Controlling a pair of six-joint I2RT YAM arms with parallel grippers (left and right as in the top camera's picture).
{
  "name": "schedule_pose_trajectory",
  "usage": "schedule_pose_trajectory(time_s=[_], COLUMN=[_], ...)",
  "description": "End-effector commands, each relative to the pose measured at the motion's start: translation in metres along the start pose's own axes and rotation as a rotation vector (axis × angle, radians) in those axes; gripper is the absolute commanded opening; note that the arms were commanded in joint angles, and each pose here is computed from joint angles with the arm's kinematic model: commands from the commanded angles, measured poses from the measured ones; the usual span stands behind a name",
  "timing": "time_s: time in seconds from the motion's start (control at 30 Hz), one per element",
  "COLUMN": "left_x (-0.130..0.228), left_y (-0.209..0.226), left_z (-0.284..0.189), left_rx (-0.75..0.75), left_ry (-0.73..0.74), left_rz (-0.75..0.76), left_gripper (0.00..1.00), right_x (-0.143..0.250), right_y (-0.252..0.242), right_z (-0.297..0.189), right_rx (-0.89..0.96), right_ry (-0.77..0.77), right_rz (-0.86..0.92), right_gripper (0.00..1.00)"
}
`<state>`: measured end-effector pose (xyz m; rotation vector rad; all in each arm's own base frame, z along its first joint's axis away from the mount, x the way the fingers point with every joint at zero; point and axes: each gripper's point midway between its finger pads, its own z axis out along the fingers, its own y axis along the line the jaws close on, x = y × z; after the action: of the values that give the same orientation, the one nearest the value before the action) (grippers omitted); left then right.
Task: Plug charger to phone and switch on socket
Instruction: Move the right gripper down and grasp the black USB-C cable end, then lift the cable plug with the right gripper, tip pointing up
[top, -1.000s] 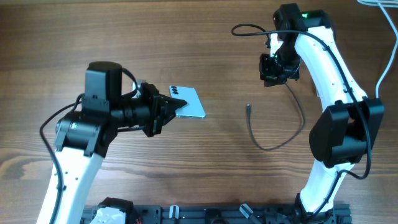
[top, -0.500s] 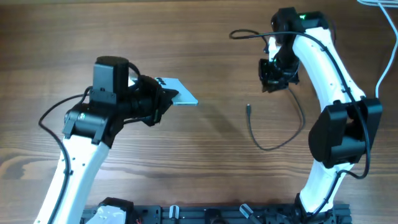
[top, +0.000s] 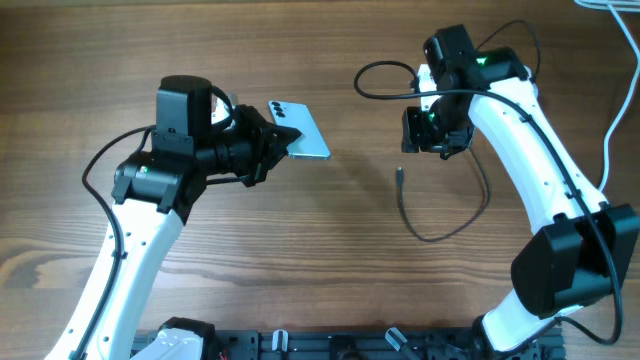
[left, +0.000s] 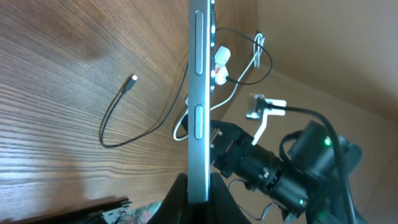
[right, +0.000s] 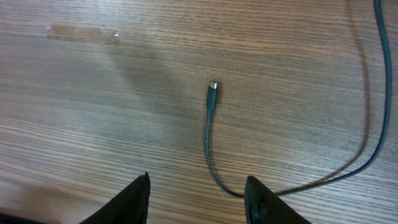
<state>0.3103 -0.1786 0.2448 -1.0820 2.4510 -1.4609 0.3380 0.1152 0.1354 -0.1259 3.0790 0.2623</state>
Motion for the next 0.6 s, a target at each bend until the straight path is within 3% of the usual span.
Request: schedule_pose_trajectory(time_s=[0.0, 0.1, 0.2, 0.57], left_x=[0.000, -0.011, -0.020, -0.019], left_y=[-0.007, 0.012, 0.025, 0.045], left_z=[-0.003, -0.004, -0.006, 0.006], left_rx=[0.022, -0.056, -0.107, -0.190], left_ry=[0.004, -0.067, -0.130, -0.071], left_rz=[-0.007, -0.046, -0.070, -0.020], left_gripper=[0.04, 0.04, 0.04, 0.04], right_x=[0.008, 0.019, 0.020, 0.021], right_y=[-0.007, -0.008, -0.017, -0.022], right_z=[0.026, 0.067, 0.089, 0.116], right_rx=[0.014, 0.019, 0.087, 0.082], right_ry=[0.022, 0.026, -0.011, -0.059], right_rz=[0.062, 0.045, 0.078, 0.084], right_gripper=[0.43, 0.10, 0.07, 0.07])
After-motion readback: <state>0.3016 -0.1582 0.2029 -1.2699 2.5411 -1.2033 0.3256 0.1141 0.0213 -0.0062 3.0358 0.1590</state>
